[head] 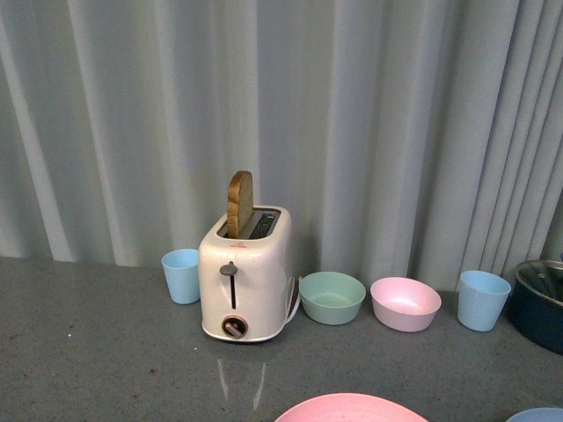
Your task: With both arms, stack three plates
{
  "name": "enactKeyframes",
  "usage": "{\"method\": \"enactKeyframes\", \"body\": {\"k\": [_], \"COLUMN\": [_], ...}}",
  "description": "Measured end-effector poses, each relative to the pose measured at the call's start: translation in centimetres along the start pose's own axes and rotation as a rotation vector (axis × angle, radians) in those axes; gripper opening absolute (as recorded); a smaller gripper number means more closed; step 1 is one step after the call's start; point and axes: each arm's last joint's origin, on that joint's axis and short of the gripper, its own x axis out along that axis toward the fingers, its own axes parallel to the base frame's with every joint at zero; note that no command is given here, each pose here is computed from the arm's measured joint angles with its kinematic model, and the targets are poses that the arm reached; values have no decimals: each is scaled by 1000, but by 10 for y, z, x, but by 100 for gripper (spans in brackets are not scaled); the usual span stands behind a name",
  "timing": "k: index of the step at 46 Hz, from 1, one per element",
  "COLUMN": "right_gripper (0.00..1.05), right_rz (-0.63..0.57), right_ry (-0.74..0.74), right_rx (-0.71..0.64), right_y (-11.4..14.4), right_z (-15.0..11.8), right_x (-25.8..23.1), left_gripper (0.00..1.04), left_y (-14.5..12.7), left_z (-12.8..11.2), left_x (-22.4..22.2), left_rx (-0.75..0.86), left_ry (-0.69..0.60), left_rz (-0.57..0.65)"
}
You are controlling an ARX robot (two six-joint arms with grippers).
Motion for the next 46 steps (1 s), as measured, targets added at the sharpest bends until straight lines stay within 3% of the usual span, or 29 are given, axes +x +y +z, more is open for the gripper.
{"method": "enactKeyframes", "body": {"k": [19, 38, 46], "right_gripper": [6, 3, 3], "right_rz": [-2, -33, -23], "right_ry": [-1, -54, -132], "right_rx": [39, 62, 47], "right_y": [-12, -34, -33], "right_z": [-6, 7, 29], "right_x": [-7, -32, -56], "left_gripper": [98, 98, 98], "left_y": [0, 0, 0], "left_z": [0, 0, 0], "left_x": [0, 0, 0], "left_rx": [0, 0, 0], "left_ry": [0, 0, 0], "left_rz": [0, 0, 0]}}
